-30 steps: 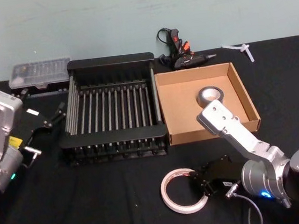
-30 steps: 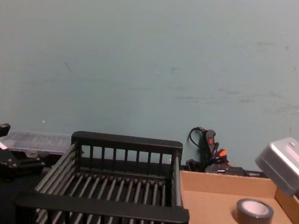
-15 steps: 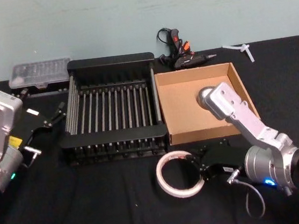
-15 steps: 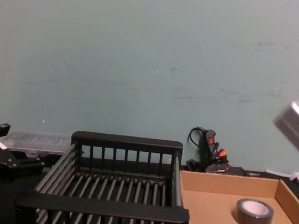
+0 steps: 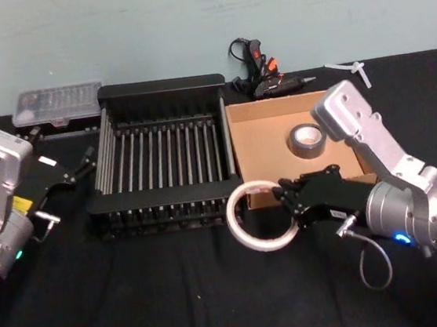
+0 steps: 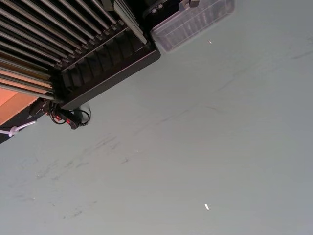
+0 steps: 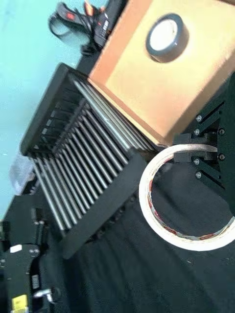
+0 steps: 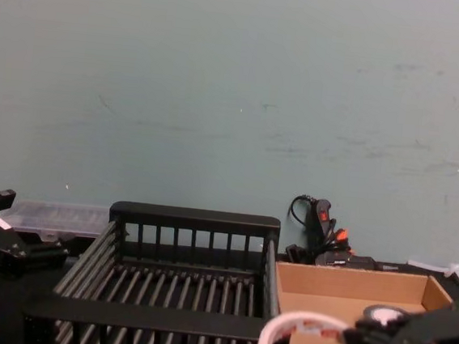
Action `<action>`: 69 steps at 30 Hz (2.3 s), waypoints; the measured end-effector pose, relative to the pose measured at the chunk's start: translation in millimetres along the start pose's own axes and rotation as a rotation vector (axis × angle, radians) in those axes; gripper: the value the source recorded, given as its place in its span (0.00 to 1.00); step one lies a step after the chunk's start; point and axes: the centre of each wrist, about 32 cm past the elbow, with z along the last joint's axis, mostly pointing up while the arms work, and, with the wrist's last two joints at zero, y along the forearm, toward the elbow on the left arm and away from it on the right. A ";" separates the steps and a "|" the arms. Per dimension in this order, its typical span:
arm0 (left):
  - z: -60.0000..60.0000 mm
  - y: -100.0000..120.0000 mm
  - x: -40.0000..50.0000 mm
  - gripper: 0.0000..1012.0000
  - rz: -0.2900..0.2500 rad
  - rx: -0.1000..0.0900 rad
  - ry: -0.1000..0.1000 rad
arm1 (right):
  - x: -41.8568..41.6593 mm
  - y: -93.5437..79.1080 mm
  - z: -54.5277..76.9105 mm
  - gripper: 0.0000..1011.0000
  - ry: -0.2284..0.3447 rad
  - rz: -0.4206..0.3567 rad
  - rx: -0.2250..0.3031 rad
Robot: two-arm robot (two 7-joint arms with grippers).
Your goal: Pick up the white tape and place it into the black box , Pick up the silver tape and place it into the brown box.
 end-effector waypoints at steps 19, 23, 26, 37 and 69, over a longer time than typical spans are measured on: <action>0.0 0.0 0.0 0.99 0.000 0.000 0.000 | 15.8 17.5 20.6 0.09 -0.058 -0.062 0.147; 0.0 0.0 0.0 0.99 0.000 0.000 0.000 | 19.0 29.3 21.7 0.09 -0.080 -0.078 0.187; 0.0 0.0 0.0 0.99 0.000 0.000 0.000 | 20.5 37.9 22.7 0.09 -0.094 -0.084 0.202; 0.0 0.0 0.0 0.99 0.000 0.000 0.000 | 29.1 77.3 27.6 0.09 -0.113 -0.088 0.219; 0.0 0.0 0.0 0.99 0.000 0.000 0.000 | 36.2 161.8 37.7 0.09 -0.195 -0.021 0.269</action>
